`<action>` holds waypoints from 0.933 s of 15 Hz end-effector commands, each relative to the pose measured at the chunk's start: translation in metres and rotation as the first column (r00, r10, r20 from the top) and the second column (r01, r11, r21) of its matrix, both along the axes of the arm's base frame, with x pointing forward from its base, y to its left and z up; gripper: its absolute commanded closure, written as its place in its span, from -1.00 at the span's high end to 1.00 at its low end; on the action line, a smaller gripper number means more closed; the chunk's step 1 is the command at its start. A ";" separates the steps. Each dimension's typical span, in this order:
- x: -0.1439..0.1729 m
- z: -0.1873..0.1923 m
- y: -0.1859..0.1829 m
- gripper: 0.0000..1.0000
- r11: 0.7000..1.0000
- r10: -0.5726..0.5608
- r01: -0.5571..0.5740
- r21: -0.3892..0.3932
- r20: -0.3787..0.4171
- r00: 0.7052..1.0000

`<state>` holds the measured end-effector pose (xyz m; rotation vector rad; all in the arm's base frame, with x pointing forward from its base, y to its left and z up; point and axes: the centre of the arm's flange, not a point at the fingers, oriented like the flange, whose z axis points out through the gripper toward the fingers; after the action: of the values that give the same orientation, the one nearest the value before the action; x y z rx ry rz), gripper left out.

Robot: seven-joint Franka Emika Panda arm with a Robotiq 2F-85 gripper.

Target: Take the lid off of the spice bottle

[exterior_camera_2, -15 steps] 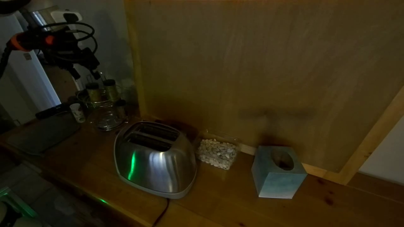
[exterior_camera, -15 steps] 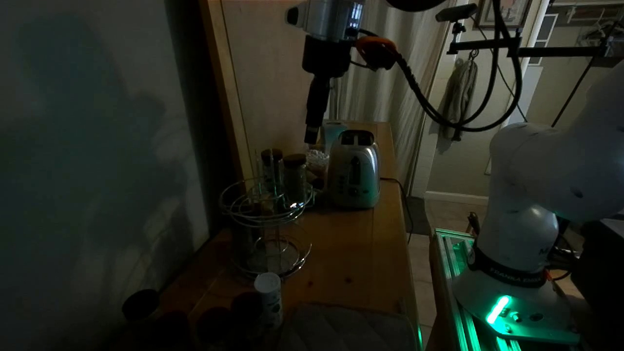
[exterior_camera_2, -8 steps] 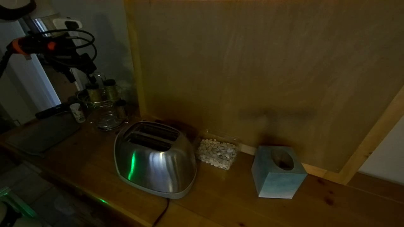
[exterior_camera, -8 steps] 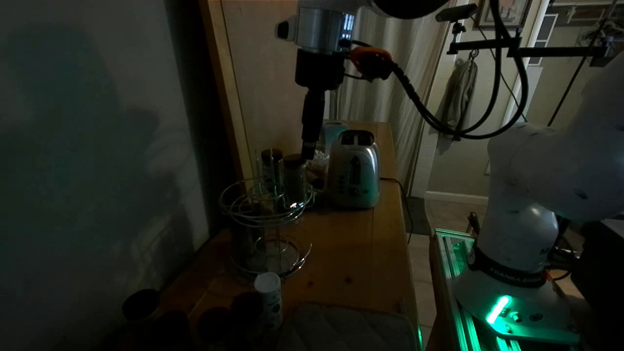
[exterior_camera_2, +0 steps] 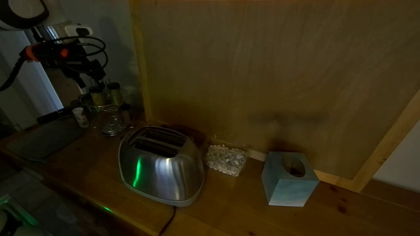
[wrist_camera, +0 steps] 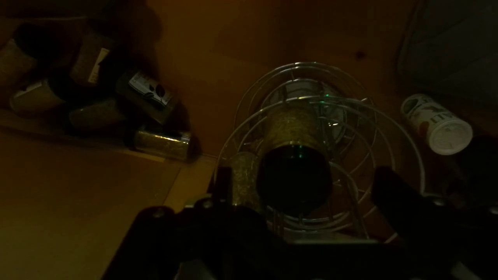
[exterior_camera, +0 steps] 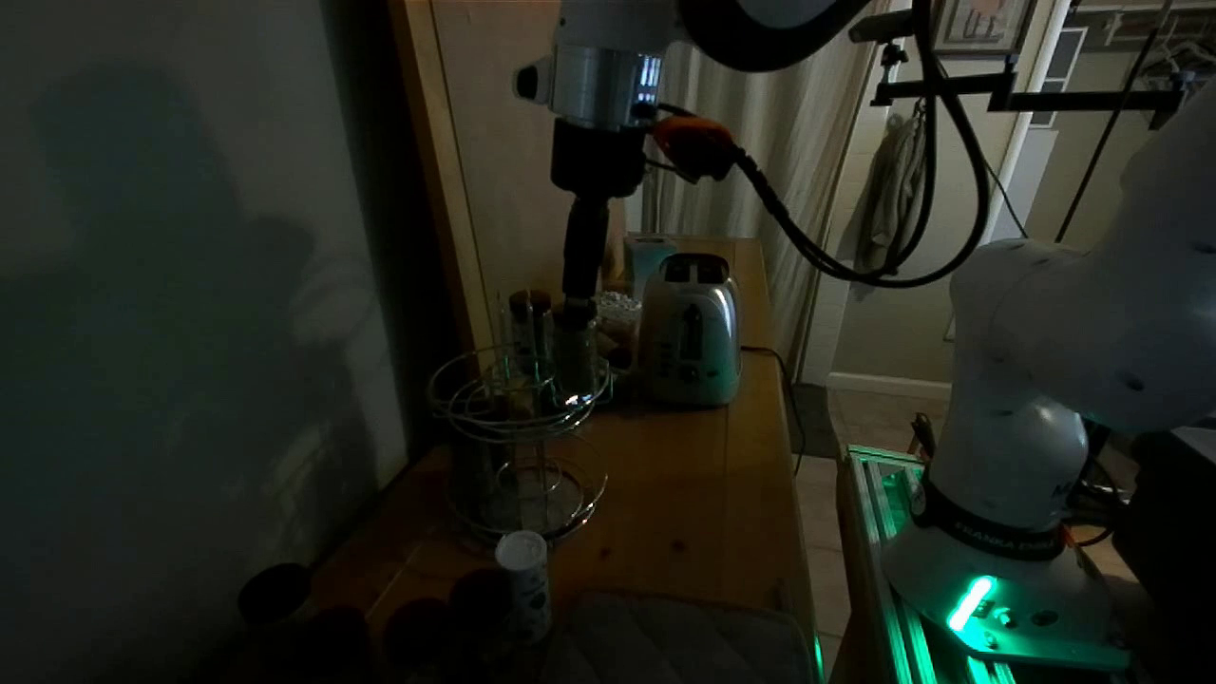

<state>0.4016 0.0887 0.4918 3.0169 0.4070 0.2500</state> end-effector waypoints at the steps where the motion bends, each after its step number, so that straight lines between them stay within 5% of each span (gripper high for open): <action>1: 0.016 -0.002 0.003 0.24 1.000 0.008 -0.008 0.022 -0.005 1.000; 6: 0.021 -0.003 0.002 -0.49 1.000 0.010 -0.009 0.016 -0.008 1.000; 14: 0.020 0.009 -0.002 -0.51 1.000 0.005 -0.005 0.013 0.017 1.000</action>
<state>0.4137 0.0896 0.4874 3.0218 0.4055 0.2395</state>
